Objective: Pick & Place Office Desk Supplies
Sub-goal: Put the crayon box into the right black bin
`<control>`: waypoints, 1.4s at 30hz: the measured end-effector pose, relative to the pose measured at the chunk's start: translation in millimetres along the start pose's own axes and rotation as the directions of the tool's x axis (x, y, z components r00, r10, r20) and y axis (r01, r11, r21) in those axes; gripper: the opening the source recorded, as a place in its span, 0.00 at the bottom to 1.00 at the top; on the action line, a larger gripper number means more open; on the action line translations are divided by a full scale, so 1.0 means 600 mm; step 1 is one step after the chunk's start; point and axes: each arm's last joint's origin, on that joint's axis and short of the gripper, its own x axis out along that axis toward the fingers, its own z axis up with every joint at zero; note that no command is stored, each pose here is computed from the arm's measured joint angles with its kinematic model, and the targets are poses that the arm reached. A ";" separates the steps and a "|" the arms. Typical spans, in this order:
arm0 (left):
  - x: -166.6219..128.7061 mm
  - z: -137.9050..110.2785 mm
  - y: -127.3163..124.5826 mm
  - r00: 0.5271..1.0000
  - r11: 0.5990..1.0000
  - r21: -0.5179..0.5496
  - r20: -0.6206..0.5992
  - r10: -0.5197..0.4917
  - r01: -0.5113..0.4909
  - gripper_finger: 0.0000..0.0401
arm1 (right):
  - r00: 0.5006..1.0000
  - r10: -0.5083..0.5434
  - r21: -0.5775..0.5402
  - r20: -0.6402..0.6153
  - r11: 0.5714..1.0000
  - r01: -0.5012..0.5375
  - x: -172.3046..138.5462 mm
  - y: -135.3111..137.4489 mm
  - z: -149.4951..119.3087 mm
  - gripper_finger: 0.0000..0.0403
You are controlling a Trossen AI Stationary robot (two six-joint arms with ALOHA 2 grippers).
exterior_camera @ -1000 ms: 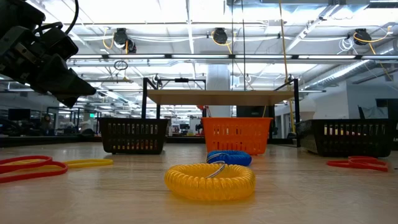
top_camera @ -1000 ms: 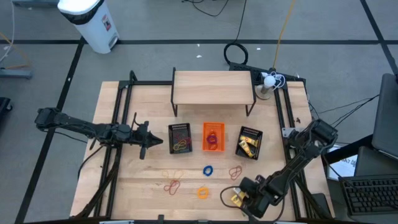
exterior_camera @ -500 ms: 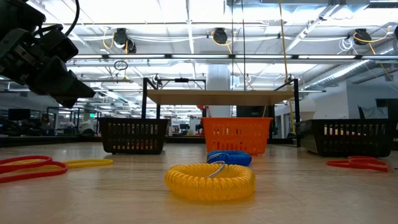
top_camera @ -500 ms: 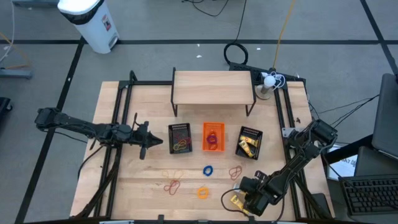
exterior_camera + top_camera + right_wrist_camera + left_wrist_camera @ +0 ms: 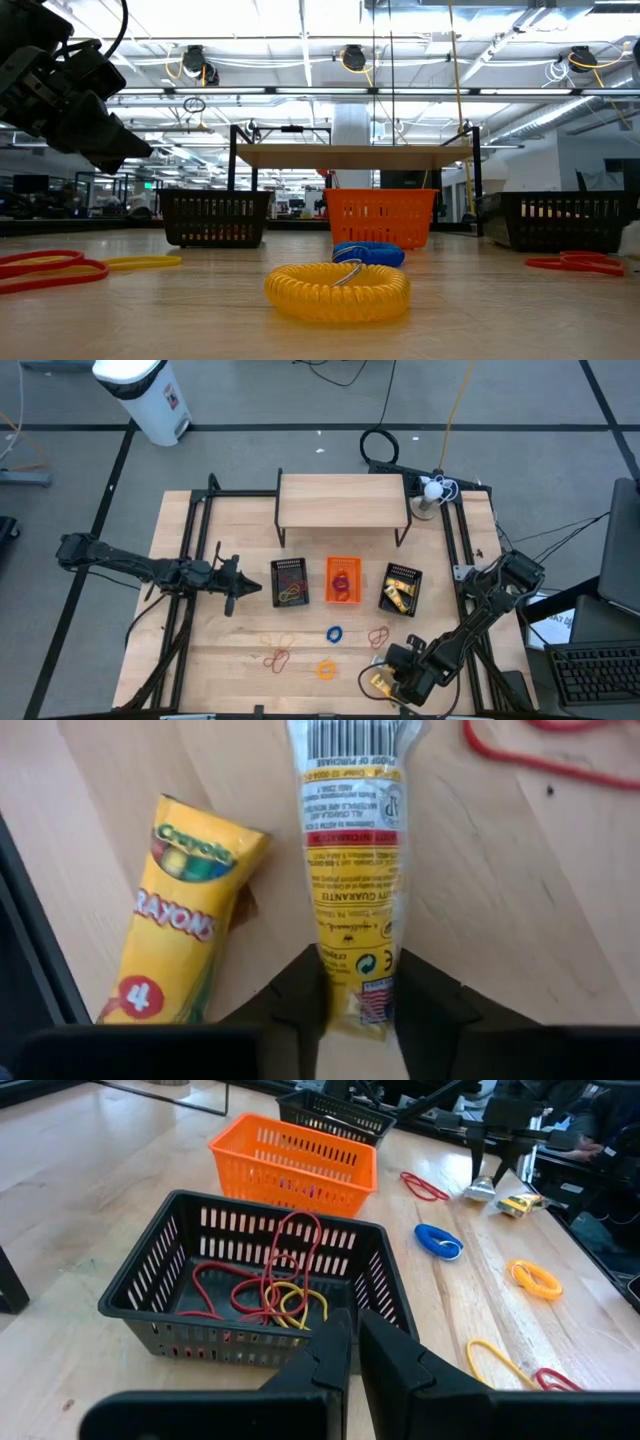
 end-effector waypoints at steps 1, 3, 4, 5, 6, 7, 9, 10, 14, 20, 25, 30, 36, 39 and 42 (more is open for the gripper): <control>0.000 0.000 0.000 1.000 1.000 0.000 -0.001 0.000 0.000 0.06 | 1.000 0.000 -0.012 0.014 1.000 0.000 -0.001 0.000 0.001 0.17; 0.000 0.000 0.000 1.000 1.000 0.000 0.000 0.000 0.000 0.06 | 0.999 0.001 -0.037 0.044 0.999 0.001 -0.006 -0.001 0.003 0.15; 0.000 0.000 0.000 1.000 1.000 0.000 0.000 0.000 0.000 0.06 | 0.998 0.002 -0.052 0.061 0.999 0.002 -0.009 -0.001 0.005 0.14; 0.000 0.000 0.000 1.000 1.000 0.000 0.000 0.000 0.000 0.06 | 0.997 0.005 -0.067 0.080 0.998 0.001 -0.014 -0.001 0.007 0.14; 0.000 0.000 0.000 1.000 1.000 0.001 0.000 0.000 0.000 0.06 | 0.995 0.012 -0.085 0.100 0.996 -0.003 -0.020 -0.001 0.009 0.15; 0.000 0.000 0.000 1.000 1.000 0.001 0.000 0.000 0.000 0.06 | 0.991 0.027 -0.104 0.128 0.995 -0.014 -0.029 0.000 0.012 0.16; 0.000 0.000 0.000 1.000 1.000 0.003 0.000 0.000 0.000 0.06 | 0.979 0.079 -0.146 0.188 0.988 -0.051 -0.048 0.006 0.021 0.17; 0.000 0.000 0.000 1.000 1.000 0.004 0.000 0.000 0.000 0.06 | 0.970 0.100 -0.176 0.222 0.982 -0.061 -0.058 0.009 0.025 0.17; 0.000 0.000 0.000 1.000 1.000 0.003 0.001 -0.001 0.001 0.06 | 0.913 0.188 -0.306 0.361 0.949 -0.075 -0.102 0.016 0.041 0.17; 0.000 0.000 0.000 1.000 1.000 0.006 0.001 0.000 0.000 0.06 | 0.837 0.259 -0.437 0.482 0.899 -0.026 -0.158 0.011 0.073 0.14; 0.000 0.000 0.000 1.000 1.000 0.007 0.002 0.000 0.000 0.06 | 0.807 0.290 -0.514 0.514 0.858 0.019 -0.182 -0.006 0.117 0.14; 0.000 0.000 0.000 1.000 1.000 0.007 0.002 -0.001 0.001 0.06 | 0.702 0.498 -0.622 0.509 0.777 -0.101 -0.194 -0.043 0.171 0.14; 0.000 0.000 0.000 1.000 1.000 0.017 0.001 -0.001 0.001 0.06 | 0.604 0.550 -0.623 0.577 0.775 -0.110 -0.195 -0.129 0.204 0.14; 0.000 0.000 0.000 1.000 1.000 0.017 0.000 0.000 0.000 0.06 | 0.556 0.529 -0.598 0.641 0.798 -0.069 -0.215 -0.170 0.203 0.14; 0.000 0.000 0.000 1.000 1.000 0.025 0.000 0.000 0.000 0.06 | 0.497 0.517 -0.577 0.698 0.816 -0.038 -0.237 -0.208 0.193 0.14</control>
